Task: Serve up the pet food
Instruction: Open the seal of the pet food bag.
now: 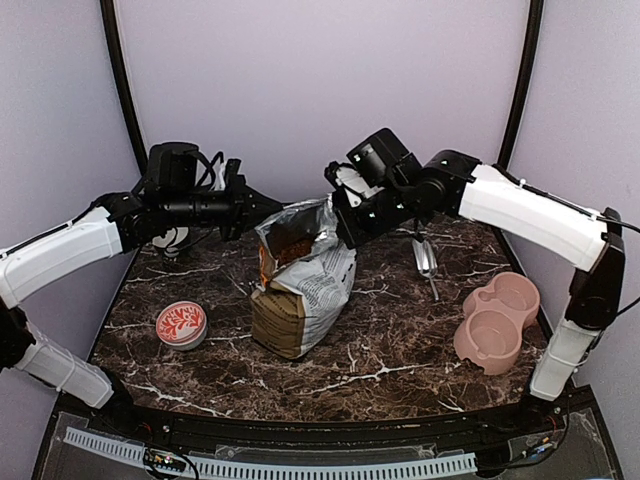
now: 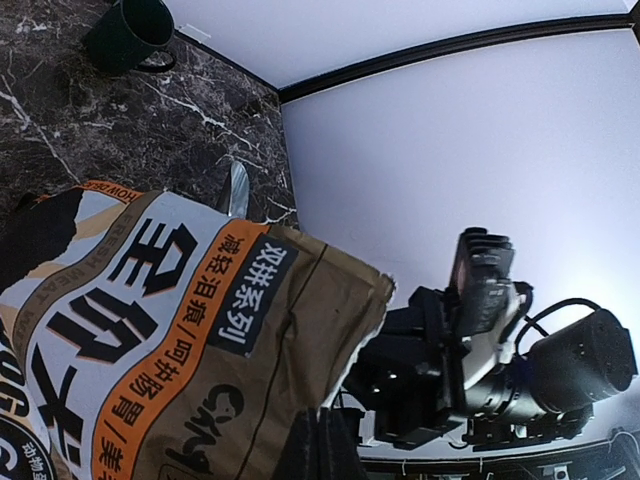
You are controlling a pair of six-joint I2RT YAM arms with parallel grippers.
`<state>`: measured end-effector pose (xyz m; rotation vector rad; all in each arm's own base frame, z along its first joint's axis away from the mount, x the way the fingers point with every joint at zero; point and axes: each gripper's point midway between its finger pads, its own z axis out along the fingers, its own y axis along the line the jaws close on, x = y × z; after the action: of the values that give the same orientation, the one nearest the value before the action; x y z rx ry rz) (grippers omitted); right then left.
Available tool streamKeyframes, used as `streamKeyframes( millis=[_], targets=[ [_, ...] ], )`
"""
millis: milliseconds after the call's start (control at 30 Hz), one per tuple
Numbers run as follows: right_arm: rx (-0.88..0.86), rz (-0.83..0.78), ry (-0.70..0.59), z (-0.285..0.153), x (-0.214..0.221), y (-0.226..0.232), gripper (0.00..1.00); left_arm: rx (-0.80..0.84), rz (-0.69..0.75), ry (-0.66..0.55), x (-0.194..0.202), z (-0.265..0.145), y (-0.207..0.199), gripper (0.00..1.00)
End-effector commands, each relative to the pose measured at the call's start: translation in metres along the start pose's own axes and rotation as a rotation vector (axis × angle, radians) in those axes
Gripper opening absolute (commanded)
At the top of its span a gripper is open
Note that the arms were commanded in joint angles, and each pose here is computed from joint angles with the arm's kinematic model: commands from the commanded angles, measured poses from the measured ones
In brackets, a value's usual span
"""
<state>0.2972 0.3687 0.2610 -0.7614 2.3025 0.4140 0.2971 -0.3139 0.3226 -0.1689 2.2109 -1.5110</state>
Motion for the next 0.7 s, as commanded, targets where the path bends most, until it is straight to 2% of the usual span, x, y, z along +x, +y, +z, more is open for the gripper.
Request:
streamKeyframes(
  millis=[0, 367, 567, 600, 667],
  targets=[
    [0.000, 0.089, -0.242, -0.067, -0.067, -0.014, 0.00, 0.135, 0.106, -0.010, -0.004, -0.020, -0.053, 0.00],
    [-0.157, 0.150, -0.428, -0.127, -0.137, -0.009, 0.00, 0.009, 0.195, -0.069, -0.017, -0.024, -0.059, 0.00],
    [-0.188, 0.199, -0.440, -0.138, -0.129, -0.011, 0.00, 0.013, 0.297, -0.082, -0.019, -0.033, -0.068, 0.00],
    [-0.189, 0.201, -0.425, -0.137, -0.122, -0.011, 0.05, 0.015, 0.344, -0.084, -0.020, -0.035, -0.073, 0.02],
    [-0.191, 0.204, -0.393, -0.132, -0.105, -0.012, 0.26, -0.013, 0.440, -0.100, -0.025, -0.042, -0.079, 0.11]
  ],
)
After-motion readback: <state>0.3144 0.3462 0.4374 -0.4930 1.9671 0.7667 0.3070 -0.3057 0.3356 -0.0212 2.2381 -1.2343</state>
